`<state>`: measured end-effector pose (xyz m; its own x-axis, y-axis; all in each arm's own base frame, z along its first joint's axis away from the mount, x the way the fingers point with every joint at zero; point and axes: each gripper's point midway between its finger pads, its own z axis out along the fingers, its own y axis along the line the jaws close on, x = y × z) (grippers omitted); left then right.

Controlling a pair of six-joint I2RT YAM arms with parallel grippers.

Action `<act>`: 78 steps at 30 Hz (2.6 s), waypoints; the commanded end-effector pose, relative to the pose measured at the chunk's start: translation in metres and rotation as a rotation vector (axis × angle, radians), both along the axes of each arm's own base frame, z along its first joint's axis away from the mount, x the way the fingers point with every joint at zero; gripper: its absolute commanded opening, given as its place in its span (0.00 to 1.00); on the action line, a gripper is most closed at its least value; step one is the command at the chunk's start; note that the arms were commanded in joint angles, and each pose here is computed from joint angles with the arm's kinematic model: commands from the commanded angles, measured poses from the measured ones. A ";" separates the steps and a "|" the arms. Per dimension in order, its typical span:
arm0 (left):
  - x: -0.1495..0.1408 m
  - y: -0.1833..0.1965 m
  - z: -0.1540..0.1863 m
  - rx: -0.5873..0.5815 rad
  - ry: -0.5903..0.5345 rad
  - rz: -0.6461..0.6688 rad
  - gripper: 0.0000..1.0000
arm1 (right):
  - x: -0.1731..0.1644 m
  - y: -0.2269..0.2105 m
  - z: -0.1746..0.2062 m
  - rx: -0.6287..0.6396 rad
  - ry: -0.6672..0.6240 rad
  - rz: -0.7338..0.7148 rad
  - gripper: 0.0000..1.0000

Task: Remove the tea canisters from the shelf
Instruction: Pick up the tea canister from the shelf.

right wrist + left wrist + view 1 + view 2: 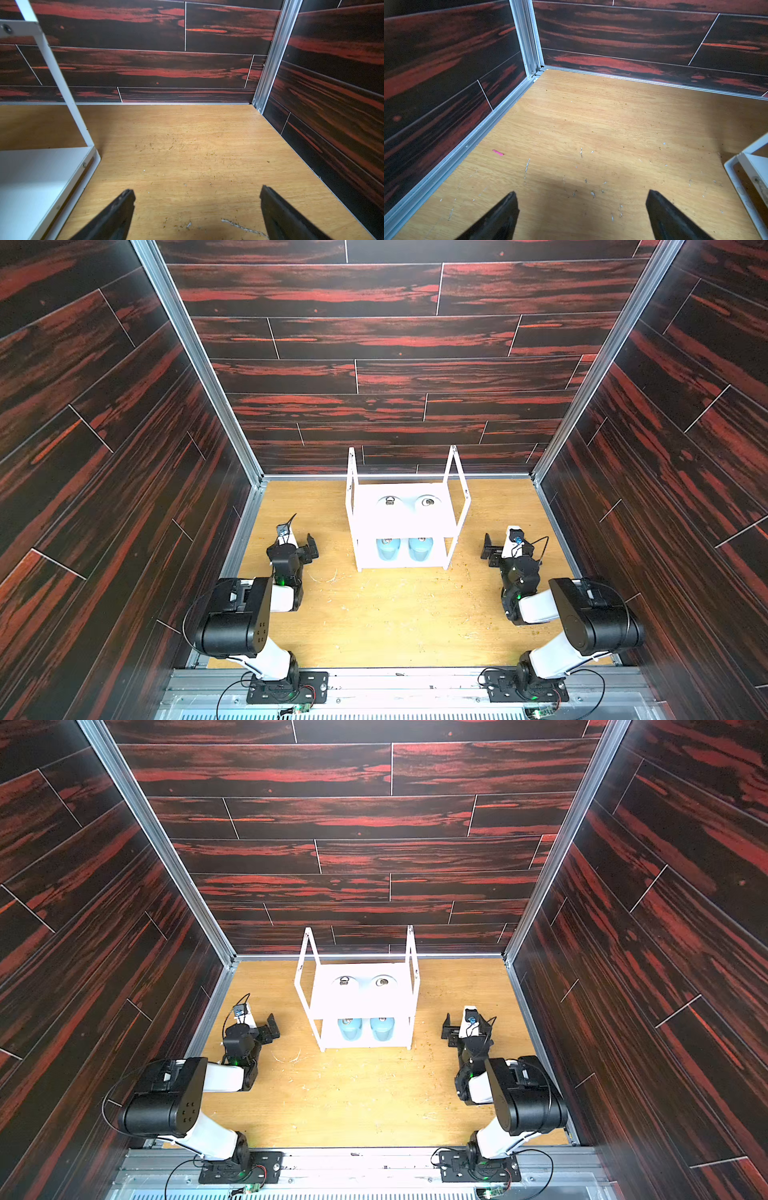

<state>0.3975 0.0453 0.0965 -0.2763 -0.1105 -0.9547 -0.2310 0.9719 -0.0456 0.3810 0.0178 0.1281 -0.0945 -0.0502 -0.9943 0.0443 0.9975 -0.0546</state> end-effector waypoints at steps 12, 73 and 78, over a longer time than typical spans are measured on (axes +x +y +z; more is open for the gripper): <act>0.002 0.005 0.003 0.001 -0.001 0.021 1.00 | 0.002 0.000 0.004 0.000 -0.017 -0.005 0.98; -0.095 -0.131 0.118 -0.352 0.023 -0.545 0.81 | -0.174 0.266 0.113 -0.051 0.230 0.657 0.98; -0.086 -0.125 0.118 -0.371 0.028 -0.495 0.81 | -0.166 0.296 0.126 -0.032 0.155 0.650 0.98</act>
<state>0.3052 -0.0824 0.2021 -0.4299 -0.2588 -0.8650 0.2532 0.8850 -0.3906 0.2028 0.3109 0.2285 -0.2396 -0.2523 -0.9375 -0.6328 0.7729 -0.0462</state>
